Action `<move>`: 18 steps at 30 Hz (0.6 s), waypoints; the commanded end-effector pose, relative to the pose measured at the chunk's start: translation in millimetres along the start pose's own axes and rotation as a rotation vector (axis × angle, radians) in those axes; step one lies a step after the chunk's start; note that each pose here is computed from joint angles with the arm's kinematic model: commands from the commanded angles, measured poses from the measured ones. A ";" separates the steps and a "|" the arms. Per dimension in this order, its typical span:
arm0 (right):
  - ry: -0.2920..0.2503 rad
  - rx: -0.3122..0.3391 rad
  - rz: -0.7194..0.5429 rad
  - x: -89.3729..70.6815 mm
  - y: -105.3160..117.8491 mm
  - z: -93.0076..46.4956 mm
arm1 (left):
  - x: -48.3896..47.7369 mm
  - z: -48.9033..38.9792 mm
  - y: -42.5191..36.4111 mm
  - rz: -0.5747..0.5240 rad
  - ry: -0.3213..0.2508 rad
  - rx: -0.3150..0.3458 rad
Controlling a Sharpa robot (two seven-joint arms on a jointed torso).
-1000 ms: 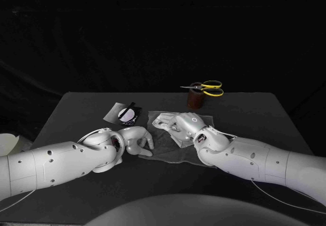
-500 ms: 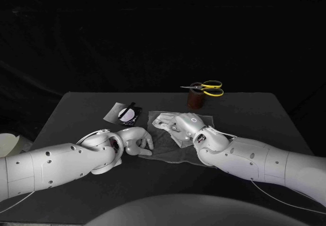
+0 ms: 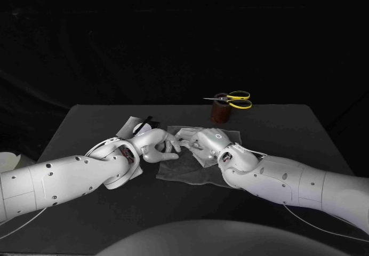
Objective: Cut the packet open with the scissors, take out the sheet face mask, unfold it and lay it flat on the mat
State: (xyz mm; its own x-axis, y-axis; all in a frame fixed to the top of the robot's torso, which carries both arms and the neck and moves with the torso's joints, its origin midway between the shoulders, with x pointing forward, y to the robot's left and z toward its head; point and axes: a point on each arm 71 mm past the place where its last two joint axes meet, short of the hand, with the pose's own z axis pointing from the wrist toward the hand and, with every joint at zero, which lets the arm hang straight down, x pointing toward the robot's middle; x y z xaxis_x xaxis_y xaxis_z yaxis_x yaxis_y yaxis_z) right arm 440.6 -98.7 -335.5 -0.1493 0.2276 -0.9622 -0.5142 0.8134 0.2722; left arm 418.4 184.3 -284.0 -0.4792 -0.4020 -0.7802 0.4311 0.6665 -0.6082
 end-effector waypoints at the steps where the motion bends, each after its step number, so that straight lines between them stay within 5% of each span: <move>1: 0.002 -0.010 -0.004 0.0 0.9 -0.1 | 0.4 5.3 0.2 -0.002 0.004 -0.029; 9: -0.001 -0.009 -0.001 -0.1 1.0 -0.1 | 6.1 24.8 10.0 0.039 0.021 -0.160; 18: -0.003 -0.009 0.002 -0.4 1.8 -0.1 | 10.1 42.1 13.7 0.058 0.004 -0.199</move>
State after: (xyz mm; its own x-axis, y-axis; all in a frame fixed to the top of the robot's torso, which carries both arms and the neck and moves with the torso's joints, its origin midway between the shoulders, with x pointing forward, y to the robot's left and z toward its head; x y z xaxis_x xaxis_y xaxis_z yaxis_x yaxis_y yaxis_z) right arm 440.2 -98.2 -335.2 -0.1507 0.2301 -0.9614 -0.5152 0.8117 0.2750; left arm 449.8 162.4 -305.3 -0.4673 -0.3669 -0.8044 0.3173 0.7796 -0.5399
